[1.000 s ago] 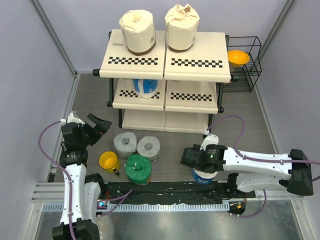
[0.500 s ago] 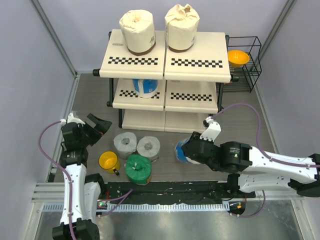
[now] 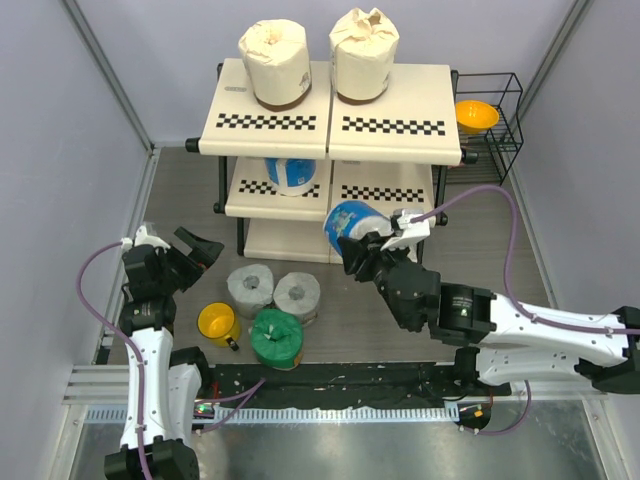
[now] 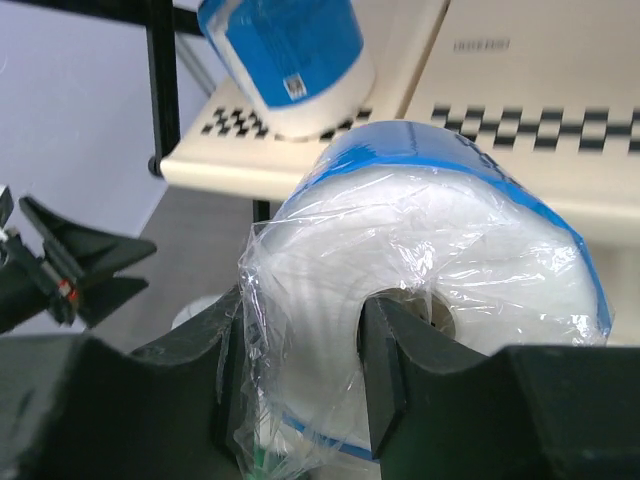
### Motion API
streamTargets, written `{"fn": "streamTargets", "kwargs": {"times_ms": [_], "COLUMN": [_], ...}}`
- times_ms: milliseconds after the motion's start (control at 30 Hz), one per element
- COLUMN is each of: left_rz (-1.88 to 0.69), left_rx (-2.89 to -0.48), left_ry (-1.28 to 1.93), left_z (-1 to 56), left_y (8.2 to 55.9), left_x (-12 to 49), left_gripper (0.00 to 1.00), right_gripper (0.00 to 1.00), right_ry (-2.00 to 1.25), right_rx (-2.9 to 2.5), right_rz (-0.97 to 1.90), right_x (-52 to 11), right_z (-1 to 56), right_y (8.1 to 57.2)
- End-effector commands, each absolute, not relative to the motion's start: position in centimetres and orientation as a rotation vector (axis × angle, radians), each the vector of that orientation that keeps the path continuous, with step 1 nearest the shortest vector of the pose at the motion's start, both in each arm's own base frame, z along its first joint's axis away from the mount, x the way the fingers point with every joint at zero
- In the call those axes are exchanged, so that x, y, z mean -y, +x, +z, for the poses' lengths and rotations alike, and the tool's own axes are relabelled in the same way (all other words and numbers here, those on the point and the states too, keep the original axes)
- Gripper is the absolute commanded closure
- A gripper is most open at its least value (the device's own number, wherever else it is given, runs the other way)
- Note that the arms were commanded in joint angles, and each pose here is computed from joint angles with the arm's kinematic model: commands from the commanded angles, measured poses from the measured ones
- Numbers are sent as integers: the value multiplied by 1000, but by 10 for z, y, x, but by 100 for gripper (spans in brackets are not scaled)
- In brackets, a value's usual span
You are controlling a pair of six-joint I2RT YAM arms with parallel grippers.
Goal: Place and organize the paper towels onto the shelf
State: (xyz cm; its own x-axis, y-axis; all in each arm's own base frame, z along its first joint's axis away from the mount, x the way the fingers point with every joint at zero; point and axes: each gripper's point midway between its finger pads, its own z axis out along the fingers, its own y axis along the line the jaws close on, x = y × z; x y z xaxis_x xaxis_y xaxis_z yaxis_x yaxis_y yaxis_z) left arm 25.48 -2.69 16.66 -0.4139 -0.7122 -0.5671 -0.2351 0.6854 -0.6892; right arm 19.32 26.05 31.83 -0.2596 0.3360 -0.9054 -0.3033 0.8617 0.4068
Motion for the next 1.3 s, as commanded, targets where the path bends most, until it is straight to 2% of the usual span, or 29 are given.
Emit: {"fn": "streamTargets", "kwargs": {"times_ms": [0, 267, 500, 1267], "left_rz": [-686, -691, -694, -690], "left_rx": [-1945, -1948, -1947, -1944], "left_ry": [-705, -705, -706, -708], "left_z": [173, 173, 172, 173], "left_y": [260, 260, 260, 260], "left_x": [30, 30, 31, 30], "left_gripper": [0, 0, 0, 0], "right_gripper": [63, 63, 63, 62], "right_ry": [138, 98, 50, 72], "right_rx": [-1471, -1427, -1425, -1535], "right_rz": [520, 565, 553, 352], "right_x": [-251, -267, -279, -262], "right_z": [396, 417, 428, 378], "right_y": [222, 275, 297, 309]}}
